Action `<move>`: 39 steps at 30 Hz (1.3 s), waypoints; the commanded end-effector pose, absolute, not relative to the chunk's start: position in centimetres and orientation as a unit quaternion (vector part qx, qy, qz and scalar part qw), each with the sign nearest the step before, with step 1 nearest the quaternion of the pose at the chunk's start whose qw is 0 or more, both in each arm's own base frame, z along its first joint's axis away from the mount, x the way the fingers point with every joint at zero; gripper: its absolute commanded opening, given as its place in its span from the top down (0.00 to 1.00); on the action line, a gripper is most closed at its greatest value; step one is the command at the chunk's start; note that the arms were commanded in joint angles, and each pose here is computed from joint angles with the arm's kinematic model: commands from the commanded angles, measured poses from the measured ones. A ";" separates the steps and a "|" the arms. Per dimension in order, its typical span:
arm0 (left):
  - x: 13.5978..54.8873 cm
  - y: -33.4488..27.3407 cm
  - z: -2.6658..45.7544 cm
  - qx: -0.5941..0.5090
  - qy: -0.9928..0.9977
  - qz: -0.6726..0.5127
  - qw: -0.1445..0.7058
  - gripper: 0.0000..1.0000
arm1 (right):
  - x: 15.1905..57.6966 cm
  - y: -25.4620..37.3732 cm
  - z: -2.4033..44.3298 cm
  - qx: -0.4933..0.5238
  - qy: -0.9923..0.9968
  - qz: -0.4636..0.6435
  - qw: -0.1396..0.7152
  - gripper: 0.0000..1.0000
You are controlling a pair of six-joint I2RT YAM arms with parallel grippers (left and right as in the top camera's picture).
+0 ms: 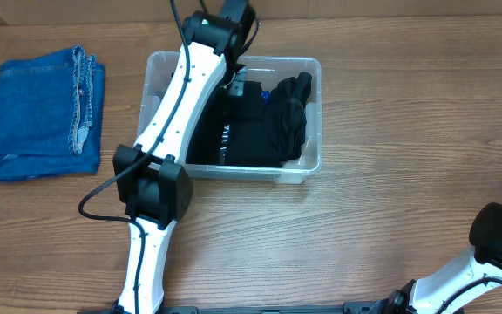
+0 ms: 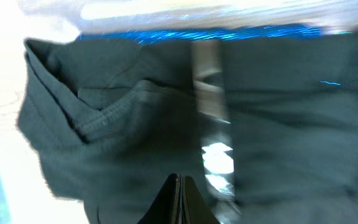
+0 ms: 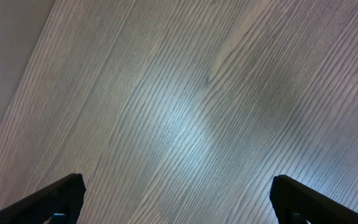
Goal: Pack container
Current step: 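Lower the black cloth into the container's left side and release, then move the left gripper to the folded blue jeans and grasp them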
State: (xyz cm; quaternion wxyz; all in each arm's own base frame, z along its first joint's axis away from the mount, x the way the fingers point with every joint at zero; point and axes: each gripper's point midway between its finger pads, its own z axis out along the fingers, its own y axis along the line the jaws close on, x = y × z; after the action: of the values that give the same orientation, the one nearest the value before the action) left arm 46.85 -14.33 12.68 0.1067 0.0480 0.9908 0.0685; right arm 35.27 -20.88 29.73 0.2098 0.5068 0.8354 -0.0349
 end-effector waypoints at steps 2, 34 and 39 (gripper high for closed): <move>47.1 -11.8 8.5 0.009 0.993 0.087 0.081 0.96 | 35.2 -21.0 30.3 0.507 0.833 -0.036 0.219 0.00; 46.8 -0.7 26.3 -0.103 0.973 0.035 0.204 0.36 | 35.2 -21.0 30.3 0.507 0.833 -0.036 0.219 0.00; 46.4 4.3 25.9 -0.114 0.972 0.071 0.192 0.34 | 35.2 -21.0 30.3 0.507 0.833 -0.036 0.219 0.00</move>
State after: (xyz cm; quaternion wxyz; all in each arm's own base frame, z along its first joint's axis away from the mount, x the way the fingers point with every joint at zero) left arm 47.28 2.33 24.01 0.1763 -0.1279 0.9743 0.0577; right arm 35.28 -20.87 29.72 0.2098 0.5067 0.8355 -0.0347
